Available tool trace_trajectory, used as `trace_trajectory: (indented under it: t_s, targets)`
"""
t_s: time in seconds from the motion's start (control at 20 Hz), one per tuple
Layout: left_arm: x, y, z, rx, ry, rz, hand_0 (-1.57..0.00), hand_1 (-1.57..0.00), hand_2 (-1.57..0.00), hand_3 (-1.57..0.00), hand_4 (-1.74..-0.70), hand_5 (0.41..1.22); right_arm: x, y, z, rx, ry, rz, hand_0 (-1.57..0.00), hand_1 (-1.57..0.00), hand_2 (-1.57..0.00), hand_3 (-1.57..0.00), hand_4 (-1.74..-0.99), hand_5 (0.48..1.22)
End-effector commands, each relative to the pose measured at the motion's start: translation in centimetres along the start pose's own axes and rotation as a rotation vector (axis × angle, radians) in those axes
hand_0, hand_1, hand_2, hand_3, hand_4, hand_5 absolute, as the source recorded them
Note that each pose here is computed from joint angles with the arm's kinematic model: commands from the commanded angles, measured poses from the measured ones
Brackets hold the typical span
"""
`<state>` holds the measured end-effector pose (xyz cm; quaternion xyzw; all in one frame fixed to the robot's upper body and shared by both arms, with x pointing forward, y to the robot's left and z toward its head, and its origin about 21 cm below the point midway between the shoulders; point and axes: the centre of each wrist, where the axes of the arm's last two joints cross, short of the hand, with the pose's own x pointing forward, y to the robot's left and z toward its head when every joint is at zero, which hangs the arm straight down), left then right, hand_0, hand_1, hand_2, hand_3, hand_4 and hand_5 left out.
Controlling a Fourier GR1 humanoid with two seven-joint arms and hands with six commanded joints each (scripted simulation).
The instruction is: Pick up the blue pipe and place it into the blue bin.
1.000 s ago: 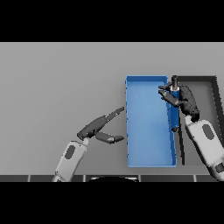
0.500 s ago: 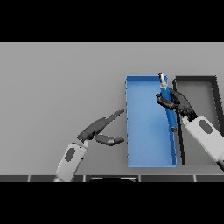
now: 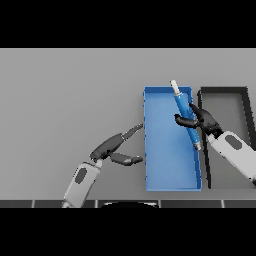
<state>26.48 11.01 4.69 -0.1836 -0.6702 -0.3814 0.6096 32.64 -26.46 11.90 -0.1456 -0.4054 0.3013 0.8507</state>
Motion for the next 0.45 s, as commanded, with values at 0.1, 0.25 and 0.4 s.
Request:
trace_trajectory:
  t_s: [0.1,0.25,0.4]
  targets:
    - [0.1,-0.2,-0.1,0.002,0.004,-0.002,0.00,0.00,0.00,0.00,-0.89,0.431,0.2,-0.1,0.0,0.004,0.000,0.022,-0.01,-0.01,-0.01,0.00,-1.020,0.666]
    - [0.5,-0.2,-0.2,0.006,0.006,-0.004,0.00,0.00,0.00,0.00,-0.88,0.431,0.0,0.1,0.1,0.014,0.005,0.018,-0.01,-0.01,-0.01,0.00,-1.022,0.658]
    - [1.5,-0.1,-0.5,0.007,-0.011,-0.008,0.00,0.00,0.00,0.00,-0.88,0.431,0.0,0.2,0.0,0.021,-0.002,0.027,-0.01,-0.01,-0.01,0.00,-1.022,0.643]
